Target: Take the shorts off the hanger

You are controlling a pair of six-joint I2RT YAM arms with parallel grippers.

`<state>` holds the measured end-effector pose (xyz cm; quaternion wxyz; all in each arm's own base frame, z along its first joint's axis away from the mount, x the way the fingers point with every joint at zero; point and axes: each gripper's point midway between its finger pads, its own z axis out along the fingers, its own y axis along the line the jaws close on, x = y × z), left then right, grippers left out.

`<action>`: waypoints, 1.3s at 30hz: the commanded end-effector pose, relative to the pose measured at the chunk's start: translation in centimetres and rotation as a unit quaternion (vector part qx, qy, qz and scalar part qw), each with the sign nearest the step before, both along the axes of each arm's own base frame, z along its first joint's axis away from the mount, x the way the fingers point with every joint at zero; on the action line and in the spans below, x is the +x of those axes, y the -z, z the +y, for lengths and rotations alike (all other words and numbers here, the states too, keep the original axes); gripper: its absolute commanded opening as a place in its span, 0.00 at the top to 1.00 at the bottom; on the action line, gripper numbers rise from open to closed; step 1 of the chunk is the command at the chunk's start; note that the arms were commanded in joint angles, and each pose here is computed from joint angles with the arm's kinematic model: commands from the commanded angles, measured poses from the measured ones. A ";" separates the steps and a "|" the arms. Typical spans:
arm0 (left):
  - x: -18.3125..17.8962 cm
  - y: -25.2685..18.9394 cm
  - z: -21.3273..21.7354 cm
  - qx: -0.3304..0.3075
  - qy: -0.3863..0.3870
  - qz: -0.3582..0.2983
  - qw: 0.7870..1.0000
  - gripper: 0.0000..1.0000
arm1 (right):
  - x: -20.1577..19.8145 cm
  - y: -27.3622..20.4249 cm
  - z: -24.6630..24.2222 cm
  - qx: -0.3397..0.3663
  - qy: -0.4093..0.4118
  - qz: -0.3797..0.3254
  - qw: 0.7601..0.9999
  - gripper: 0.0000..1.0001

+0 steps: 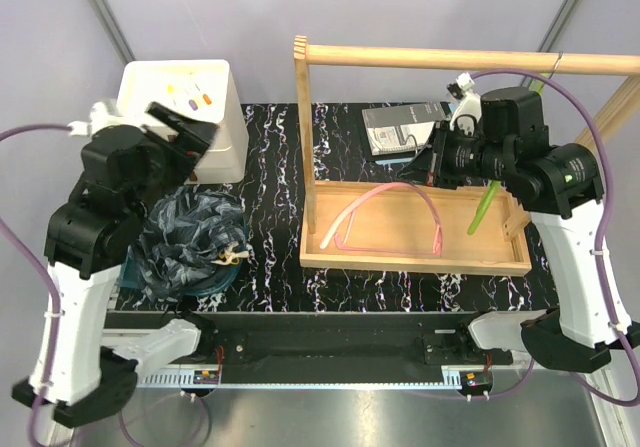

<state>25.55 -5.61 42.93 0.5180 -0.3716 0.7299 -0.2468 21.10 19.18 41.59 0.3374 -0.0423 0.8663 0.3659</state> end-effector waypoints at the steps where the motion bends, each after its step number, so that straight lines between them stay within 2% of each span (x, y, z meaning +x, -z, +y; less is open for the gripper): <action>1: -1.0 -2.6 -7.2 0.045 0.147 -0.059 0.986 0.08 | 0.2 1.2 -1.5 -0.035 0.028 -0.003 0.999 1.00; 2: -1.4 -3.9 -8.5 0.043 0.171 -0.090 0.980 0.08 | 0.1 1.5 -1.7 -0.041 0.030 -0.002 0.999 1.00; 3: -3.3 -4.8 -10.6 0.053 0.229 -0.121 0.964 0.08 | 0.3 1.7 -2.1 -0.049 0.038 -0.004 0.998 1.00; 4: -3.9 -4.8 -11.9 0.056 0.258 -0.136 0.955 0.09 | 0.3 1.9 -2.3 -0.054 0.042 -0.005 0.998 1.00; 5: -4.5 -6.6 -13.2 0.041 0.284 -0.177 0.942 0.11 | 0.1 2.1 -2.7 -0.062 0.045 -0.008 0.997 1.00; 6: -6.3 -7.2 -15.3 0.043 0.343 -0.201 0.917 0.12 | 0.3 2.4 -3.1 -0.071 0.053 -0.011 0.996 1.00; 8: -7.7 -8.4 -17.7 0.035 0.393 -0.237 0.888 0.13 | 0.3 3.1 -3.6 -0.085 0.056 -0.016 0.995 1.00; 9: -9.4 -8.2 -19.9 0.048 0.445 -0.250 0.859 0.12 | 0.4 3.4 -3.8 -0.091 0.061 -0.018 0.994 1.00; 11: -11.2 -9.2 -21.7 0.057 0.483 -0.276 0.829 0.11 | 0.5 4.1 -4.2 -0.104 0.064 -0.023 0.992 1.00; 12: -12.7 -9.4 -23.4 0.068 0.516 -0.289 0.803 0.10 | 0.5 4.2 -4.4 -0.107 0.065 -0.023 0.992 1.00; 15: -14.4 -9.0 -26.1 0.083 0.564 -0.292 0.768 0.07 | 0.5 4.4 -4.7 -0.111 0.071 -0.028 0.991 1.00; 16: -14.4 -8.5 -26.5 0.088 0.571 -0.282 0.766 0.06 | 0.5 4.4 -4.7 -0.112 0.071 -0.029 0.991 1.00; 21: -15.7 -6.5 -29.6 0.098 0.633 -0.239 0.730 0.05 | 0.3 3.8 -5.2 -0.111 0.079 -0.045 0.990 1.00; 24: -16.0 -4.7 -30.5 0.112 0.655 -0.206 0.718 0.05 | 0.0 3.6 -5.4 -0.110 0.082 -0.052 0.989 1.00; 28: -15.9 -2.1 -30.6 0.142 0.667 -0.163 0.713 0.05 | -0.6 2.8 -4.8 -0.094 0.058 -0.069 0.992 1.00; 33: -16.8 -0.8 -31.4 0.145 0.698 -0.141 0.687 0.08 | -0.9 2.3 -4.9 -0.090 0.054 -0.079 0.991 1.00; 35: -17.2 -0.5 -31.8 0.141 0.709 -0.136 0.677 0.15 | -0.9 2.3 -4.9 -0.088 0.055 -0.079 0.992 1.00; 37: -17.4 -0.5 -31.8 0.140 0.712 -0.136 0.674 0.28 | -1.1 2.0 -4.6 -0.081 0.048 -0.080 0.992 1.00; 38: -17.1 -0.7 -31.6 0.143 0.707 -0.138 0.679 0.45 | -1.2 2.0 -4.5 -0.079 0.045 -0.080 0.993 1.00; 39: -17.1 -0.7 -31.5 0.145 0.704 -0.141 0.680 0.52 | -1.3 1.8 -4.4 -0.077 0.039 -0.083 0.993 1.00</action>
